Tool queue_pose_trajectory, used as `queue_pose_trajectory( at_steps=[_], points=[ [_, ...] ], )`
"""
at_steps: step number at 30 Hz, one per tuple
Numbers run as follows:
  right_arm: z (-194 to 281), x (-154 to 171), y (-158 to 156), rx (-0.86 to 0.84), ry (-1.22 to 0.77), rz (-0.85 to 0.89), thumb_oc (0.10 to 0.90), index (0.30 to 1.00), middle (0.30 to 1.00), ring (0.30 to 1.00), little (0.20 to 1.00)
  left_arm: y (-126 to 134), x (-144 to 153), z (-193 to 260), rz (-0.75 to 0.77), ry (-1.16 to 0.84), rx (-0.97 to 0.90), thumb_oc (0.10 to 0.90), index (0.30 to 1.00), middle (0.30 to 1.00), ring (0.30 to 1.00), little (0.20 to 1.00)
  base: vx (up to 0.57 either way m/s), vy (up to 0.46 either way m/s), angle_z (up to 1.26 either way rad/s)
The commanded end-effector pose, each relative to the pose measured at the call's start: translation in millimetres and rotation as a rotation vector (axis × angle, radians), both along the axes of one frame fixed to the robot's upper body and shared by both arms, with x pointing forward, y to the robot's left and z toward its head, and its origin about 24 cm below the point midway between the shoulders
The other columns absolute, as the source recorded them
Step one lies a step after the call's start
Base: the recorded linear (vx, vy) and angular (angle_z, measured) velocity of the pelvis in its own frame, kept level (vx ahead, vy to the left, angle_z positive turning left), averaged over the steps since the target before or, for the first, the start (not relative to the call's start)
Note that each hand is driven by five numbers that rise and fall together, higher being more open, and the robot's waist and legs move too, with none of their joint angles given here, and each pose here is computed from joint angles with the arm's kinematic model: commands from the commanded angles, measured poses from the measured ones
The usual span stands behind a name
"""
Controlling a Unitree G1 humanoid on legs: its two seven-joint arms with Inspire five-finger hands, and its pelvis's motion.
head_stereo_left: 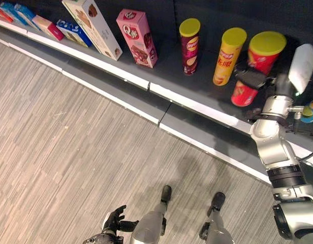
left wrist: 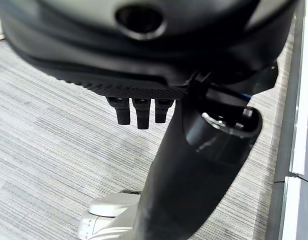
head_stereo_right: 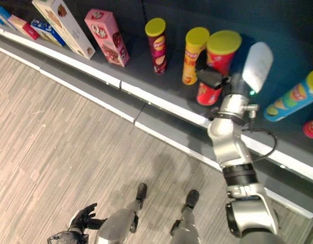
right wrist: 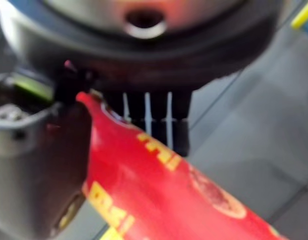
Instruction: Put the goods on the table back onto the shelves and tidy them up.
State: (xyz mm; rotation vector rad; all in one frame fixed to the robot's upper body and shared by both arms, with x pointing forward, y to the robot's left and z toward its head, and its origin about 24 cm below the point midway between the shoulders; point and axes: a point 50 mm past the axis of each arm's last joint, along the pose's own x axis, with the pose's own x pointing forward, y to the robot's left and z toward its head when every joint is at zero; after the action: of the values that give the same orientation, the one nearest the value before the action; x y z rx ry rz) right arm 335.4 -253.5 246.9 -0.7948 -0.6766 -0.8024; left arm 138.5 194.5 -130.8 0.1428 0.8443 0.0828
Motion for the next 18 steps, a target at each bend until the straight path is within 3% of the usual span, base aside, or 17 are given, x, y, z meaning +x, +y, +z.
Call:
queue_pose_trajectory(
  at_steps=[1, 18],
  points=[
    [82, -30, 6, -0.117, -0.404, -0.063, 0.400, 0.300, 0.300, 0.300, 0.300, 13, 9, 7, -0.043, -0.048, 0.063, 0.800, 0.900, 0.900, 0.900, 0.900, 0.00, 0.034, 0.04],
    [123, -52, -36, -0.128, -0.542, -0.336, 0.400, 0.300, 0.300, 0.300, 0.300, 0, 32, 22, -0.036, -0.172, 0.013, 0.800, 0.900, 0.900, 0.900, 0.900, 0.00, 0.003, 0.00]
  ],
)
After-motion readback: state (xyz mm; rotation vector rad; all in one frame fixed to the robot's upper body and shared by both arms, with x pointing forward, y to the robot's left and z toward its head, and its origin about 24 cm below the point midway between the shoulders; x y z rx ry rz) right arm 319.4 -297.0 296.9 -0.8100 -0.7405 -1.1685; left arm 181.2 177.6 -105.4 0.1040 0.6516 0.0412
